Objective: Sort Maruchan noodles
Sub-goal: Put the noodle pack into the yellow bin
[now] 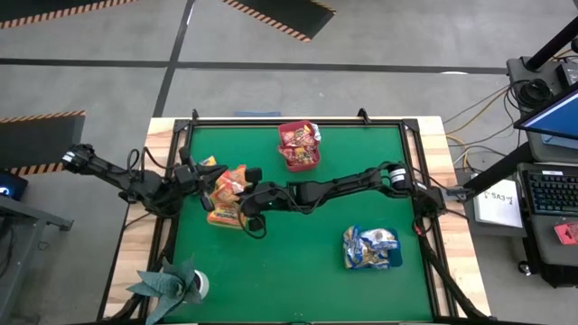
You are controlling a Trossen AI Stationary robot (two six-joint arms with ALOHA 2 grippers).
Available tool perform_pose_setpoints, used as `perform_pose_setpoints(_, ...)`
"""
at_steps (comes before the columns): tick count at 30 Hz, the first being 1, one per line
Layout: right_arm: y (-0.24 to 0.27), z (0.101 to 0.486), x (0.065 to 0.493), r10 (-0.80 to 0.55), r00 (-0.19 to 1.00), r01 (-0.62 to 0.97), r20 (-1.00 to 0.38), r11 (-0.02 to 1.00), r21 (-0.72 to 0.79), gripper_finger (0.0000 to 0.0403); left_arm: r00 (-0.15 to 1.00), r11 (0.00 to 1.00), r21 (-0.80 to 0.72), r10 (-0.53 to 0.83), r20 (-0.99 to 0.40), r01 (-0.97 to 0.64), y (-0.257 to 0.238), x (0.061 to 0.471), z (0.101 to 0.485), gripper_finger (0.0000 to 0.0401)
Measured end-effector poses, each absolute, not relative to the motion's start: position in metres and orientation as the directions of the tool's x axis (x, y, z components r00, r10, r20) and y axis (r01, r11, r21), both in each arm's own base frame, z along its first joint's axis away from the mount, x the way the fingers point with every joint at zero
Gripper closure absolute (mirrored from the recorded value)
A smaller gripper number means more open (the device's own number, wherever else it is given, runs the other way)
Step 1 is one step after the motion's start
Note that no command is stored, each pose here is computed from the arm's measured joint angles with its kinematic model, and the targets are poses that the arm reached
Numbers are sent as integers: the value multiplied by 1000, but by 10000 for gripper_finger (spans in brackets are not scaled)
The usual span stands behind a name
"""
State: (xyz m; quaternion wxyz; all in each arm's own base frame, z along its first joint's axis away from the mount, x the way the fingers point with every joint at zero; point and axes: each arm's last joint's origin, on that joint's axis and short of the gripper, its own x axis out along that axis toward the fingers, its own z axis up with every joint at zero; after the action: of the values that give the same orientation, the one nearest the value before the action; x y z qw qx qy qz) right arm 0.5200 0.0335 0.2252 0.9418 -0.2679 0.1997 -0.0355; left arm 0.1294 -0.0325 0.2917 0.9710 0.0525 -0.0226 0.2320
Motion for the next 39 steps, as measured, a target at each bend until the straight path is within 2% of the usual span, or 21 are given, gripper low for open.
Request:
perform_pose_setpoints(12, 33, 222, 519, -158, 916, -39, -369, 880, -474, 313, 892, 886, 98, 448, 63, -453, -33, 131, 291, 401)
perform_pose_setpoints(17, 33, 222, 519, -160, 916, -34, -368, 883, -468, 309, 892, 886, 100, 449, 61, -453, -33, 131, 291, 401)
perform_pose_setpoints(21, 33, 226, 517, -164, 914, -27, -372, 889, -458, 323, 894, 887, 112, 448, 29, -448, -34, 133, 286, 401)
perform_pose_setpoints(25, 38, 252, 505, -156, 913, -38, -377, 888, -459, 346, 894, 887, 131, 448, -10, -443, -36, 138, 280, 401)
perform_pose_setpoints(30, 45, 274, 482, -143, 874, -87, -464, 894, -440, 388, 892, 887, 137, 451, -41, -442, -39, 145, 274, 401)
perform_pose_setpoints(35, 52, 288, 450, -150, 867, -70, -474, 907, -415, 394, 895, 897, 113, 438, -85, -428, -43, 154, 265, 401)
perform_pose_setpoints(39, 55, 284, 423, -134, 879, -42, -459, 935, -353, 394, 921, 939, 36, 342, -187, -342, -49, 163, 255, 401)
